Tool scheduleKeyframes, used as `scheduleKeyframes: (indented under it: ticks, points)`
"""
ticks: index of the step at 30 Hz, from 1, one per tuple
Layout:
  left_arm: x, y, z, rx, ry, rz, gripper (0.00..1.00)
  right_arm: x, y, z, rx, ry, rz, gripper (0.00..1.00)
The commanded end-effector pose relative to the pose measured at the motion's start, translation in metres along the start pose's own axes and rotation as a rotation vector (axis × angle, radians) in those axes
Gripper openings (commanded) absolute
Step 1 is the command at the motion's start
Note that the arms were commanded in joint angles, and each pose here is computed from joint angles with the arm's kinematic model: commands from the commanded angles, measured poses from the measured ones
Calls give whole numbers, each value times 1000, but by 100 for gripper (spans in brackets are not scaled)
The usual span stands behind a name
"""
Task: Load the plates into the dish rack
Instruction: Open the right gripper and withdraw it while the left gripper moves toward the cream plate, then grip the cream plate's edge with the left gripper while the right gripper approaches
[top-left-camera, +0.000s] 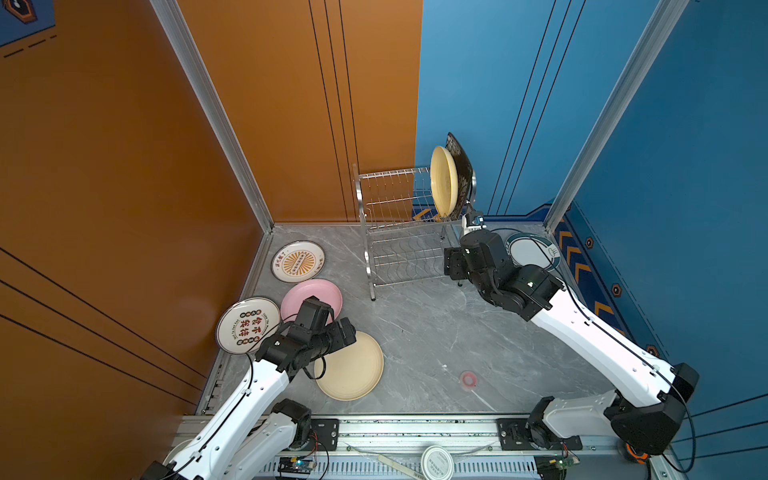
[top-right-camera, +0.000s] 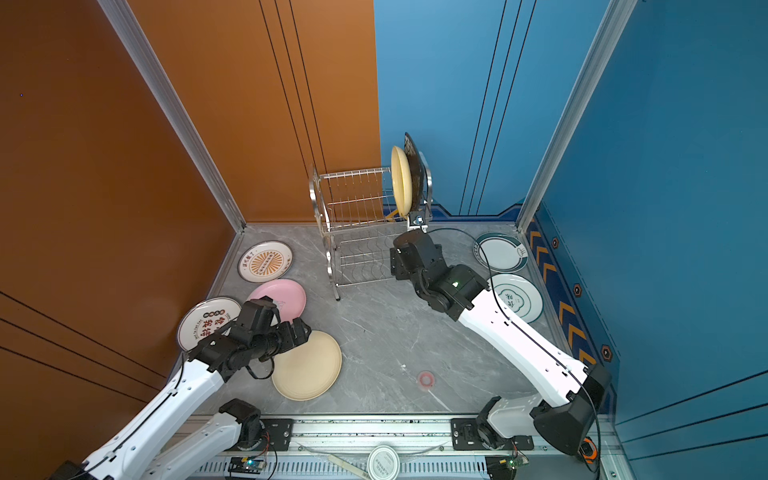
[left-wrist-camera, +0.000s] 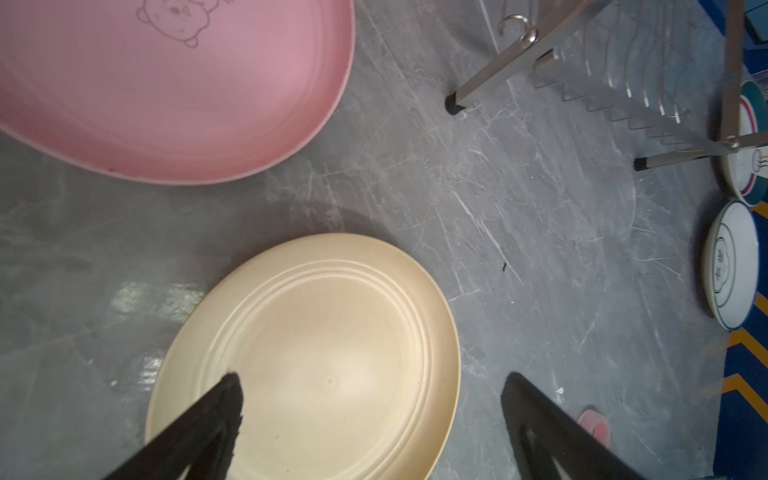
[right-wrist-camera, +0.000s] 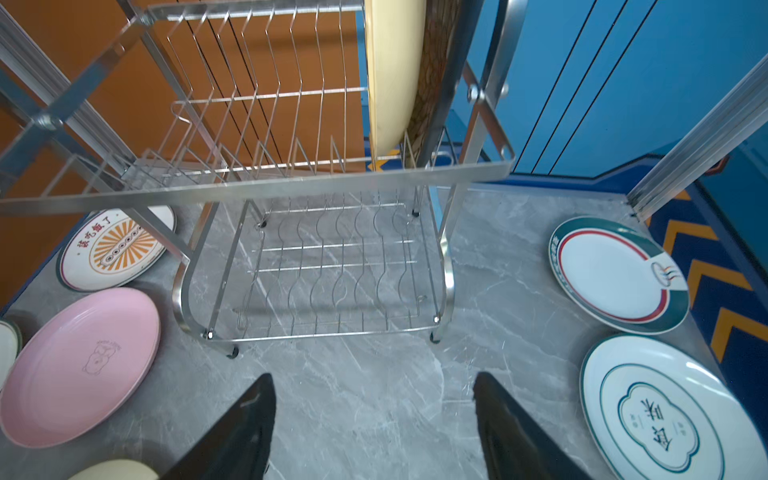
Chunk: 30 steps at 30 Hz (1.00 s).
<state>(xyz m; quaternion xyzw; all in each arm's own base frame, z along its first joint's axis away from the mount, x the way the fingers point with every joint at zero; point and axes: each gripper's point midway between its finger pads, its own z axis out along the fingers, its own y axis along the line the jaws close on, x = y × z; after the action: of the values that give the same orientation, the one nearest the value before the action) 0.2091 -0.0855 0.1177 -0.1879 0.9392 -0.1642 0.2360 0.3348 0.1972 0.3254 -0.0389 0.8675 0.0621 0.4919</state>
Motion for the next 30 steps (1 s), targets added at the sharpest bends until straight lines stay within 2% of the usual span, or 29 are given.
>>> scheduleKeyframes:
  ticks: [1,8,11,15,18,22,24,30]
  points:
    - [24,43,2,-169,53,-81,98,20,-1,-10,-94,65,79,78]
    - [44,71,5,-247,56,-204,100,50,-21,-7,-175,148,154,79]
    - [48,79,8,-277,49,-208,98,58,-25,-5,-216,168,174,79]
    - [55,84,14,-327,99,-209,93,62,-32,-2,-233,183,188,79]
    - [58,87,16,-347,113,-212,85,58,-34,-2,-235,175,188,79]
    - [58,90,20,-335,97,-222,67,56,-34,1,-240,171,199,79]
    - [59,90,22,-321,94,-228,61,56,-32,5,-242,175,201,79]
    - [61,92,25,-347,116,-212,57,57,-24,16,-265,204,206,79]
